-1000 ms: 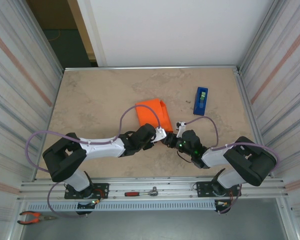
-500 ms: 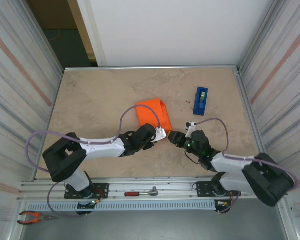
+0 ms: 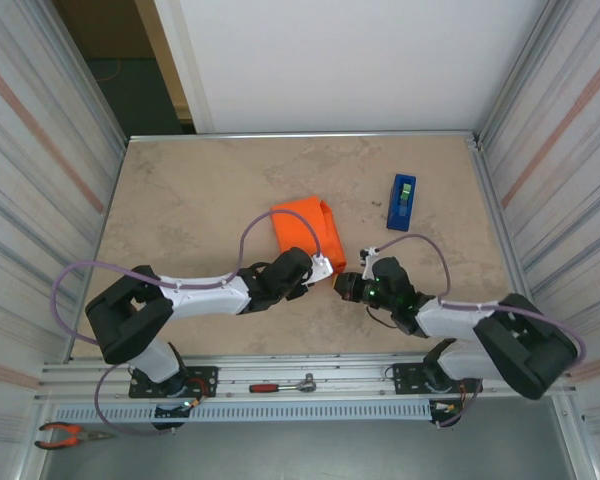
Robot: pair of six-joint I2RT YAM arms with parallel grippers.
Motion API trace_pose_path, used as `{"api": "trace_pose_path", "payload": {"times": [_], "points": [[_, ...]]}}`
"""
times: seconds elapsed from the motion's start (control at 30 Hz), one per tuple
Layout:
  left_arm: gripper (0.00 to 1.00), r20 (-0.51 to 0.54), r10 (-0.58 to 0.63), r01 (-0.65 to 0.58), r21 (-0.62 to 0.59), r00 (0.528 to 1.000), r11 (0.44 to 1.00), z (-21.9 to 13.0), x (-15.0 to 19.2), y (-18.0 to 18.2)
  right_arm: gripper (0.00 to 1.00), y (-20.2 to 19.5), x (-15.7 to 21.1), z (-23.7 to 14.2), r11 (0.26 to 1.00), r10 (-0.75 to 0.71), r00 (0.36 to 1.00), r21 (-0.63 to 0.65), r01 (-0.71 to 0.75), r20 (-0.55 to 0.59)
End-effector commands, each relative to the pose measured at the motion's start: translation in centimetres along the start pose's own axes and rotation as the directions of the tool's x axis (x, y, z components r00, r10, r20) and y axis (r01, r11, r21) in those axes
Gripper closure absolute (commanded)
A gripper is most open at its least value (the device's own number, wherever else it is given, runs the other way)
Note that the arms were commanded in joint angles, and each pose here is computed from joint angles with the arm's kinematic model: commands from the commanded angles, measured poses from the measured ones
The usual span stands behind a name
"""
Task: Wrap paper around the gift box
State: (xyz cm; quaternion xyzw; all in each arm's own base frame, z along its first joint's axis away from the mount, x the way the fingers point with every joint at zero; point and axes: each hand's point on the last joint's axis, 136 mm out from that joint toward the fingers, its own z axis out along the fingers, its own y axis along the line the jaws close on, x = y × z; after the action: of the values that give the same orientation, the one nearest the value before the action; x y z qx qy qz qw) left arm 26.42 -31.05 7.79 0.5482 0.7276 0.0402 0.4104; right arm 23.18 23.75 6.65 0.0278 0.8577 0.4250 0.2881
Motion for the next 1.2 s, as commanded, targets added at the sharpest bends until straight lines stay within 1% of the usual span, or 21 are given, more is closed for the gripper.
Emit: {"api": "trace_pose_path", "payload": {"times": [0.0, 0.37, 0.73, 0.93, 1.17], "points": [[0.59, -0.105, 0.032, -0.02, 0.112, 0.994, 0.993, 0.7, 3.4, -3.4, 1.0, 2.8, -1.0, 1.2, 0.995, -0.031, 0.999, -0.093, 0.032, 0.017], [0.59, -0.103, 0.034, -0.022, 0.115, 0.994, 0.993, 0.7, 3.4, -3.4, 1.0, 1.9, -0.9, 3.4, 0.996, 0.008, 1.0, -0.093, -0.008, 0.007], [0.59, -0.103, 0.034, -0.022, 0.117, 0.994, 0.993, 0.6, 3.4, -3.5, 1.0, 0.6, -1.4, 4.7, 0.993, 0.061, 0.998, -0.102, -0.06, 0.007], [0.59, -0.105, 0.036, -0.023, 0.117, 0.994, 0.993, 0.7, 3.5, -3.6, 1.0, 0.4, -1.1, 3.8, 0.991, 0.07, 0.998, -0.111, -0.07, -0.002], [0.59, -0.104, 0.034, -0.022, 0.117, 0.994, 0.993, 0.7, 3.4, -3.6, 1.0, 0.3, -0.6, 1.7, 0.998, 0.026, 1.0, -0.063, -0.027, -0.011]]}}
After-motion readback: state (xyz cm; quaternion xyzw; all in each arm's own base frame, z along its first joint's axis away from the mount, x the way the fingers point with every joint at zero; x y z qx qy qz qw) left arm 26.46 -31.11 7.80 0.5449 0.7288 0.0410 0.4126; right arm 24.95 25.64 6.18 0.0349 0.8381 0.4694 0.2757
